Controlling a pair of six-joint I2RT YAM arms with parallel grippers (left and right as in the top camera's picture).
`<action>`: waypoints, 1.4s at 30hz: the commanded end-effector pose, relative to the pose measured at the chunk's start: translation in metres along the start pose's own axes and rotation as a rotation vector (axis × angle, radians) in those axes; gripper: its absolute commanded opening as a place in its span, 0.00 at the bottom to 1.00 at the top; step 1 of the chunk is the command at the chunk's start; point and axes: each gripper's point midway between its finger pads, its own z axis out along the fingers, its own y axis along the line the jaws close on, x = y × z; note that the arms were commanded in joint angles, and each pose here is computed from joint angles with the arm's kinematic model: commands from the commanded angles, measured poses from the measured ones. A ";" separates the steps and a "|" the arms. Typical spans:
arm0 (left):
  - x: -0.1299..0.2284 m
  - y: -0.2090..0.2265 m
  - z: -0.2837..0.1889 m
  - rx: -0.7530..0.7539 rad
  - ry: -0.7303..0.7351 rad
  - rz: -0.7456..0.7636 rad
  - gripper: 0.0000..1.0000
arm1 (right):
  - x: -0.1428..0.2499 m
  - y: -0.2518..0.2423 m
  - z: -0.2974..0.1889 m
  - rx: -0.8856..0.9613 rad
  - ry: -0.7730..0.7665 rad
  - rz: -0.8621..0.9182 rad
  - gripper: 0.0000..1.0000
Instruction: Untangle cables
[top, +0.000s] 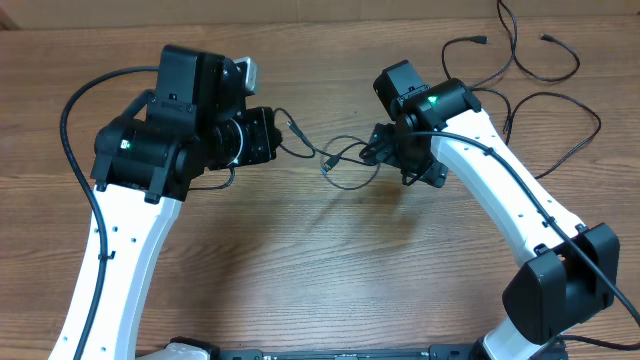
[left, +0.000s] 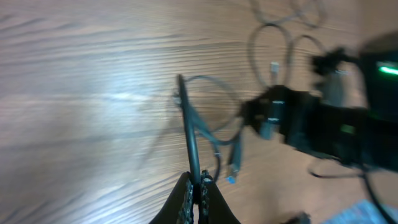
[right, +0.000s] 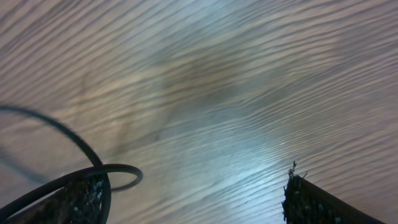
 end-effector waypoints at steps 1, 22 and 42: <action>-0.018 0.045 -0.012 -0.220 -0.111 -0.106 0.04 | -0.025 -0.026 -0.004 0.120 -0.126 0.074 0.91; -0.014 0.118 -0.039 -0.525 -0.154 -0.264 0.05 | -0.013 0.027 -0.005 -0.217 0.046 -0.035 0.91; -0.001 0.098 0.005 -0.376 0.051 -0.197 0.04 | 0.004 0.072 -0.022 -0.476 0.129 -0.197 0.44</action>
